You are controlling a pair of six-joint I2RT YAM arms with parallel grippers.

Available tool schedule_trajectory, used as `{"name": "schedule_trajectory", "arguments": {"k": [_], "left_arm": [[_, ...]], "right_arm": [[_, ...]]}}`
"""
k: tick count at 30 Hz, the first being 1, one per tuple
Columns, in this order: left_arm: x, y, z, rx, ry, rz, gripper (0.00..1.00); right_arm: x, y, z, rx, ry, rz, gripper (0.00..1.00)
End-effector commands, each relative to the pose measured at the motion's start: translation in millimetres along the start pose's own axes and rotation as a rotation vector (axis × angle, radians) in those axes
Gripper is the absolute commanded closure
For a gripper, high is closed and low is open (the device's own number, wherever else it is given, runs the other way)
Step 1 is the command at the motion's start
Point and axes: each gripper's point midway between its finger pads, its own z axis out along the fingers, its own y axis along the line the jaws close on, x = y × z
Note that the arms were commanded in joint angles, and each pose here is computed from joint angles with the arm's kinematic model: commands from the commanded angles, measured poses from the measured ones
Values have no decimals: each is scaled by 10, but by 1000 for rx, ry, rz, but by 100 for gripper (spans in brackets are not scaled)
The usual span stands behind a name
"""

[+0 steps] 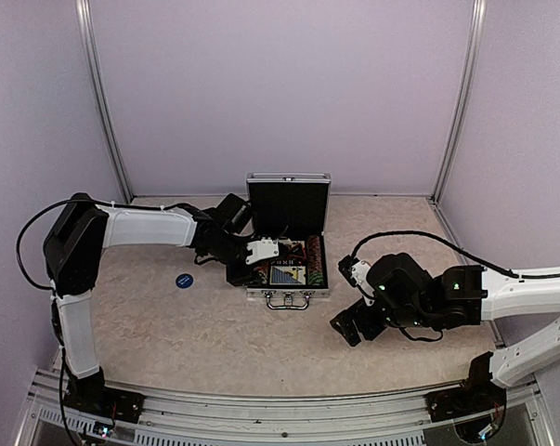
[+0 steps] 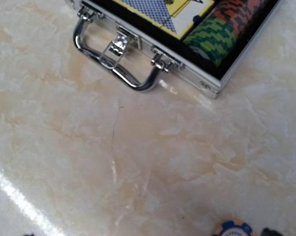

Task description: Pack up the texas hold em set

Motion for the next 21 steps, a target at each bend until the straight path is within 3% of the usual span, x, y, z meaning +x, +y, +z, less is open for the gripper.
{"name": "schedule_trajectory", "arguments": {"k": [1,12,21], "left_arm": [[-13,145,33,-51,15,-22,45],[-45,264,5,-109,7,-42,46],[-90,232,-48,-109,7,-62,43]], "right_arm": [[-24,-57,-9,20,-12,15,0],[-37,-113,-12,51,-7,24,0],[118,-310,63,123,69,90,0]]}}
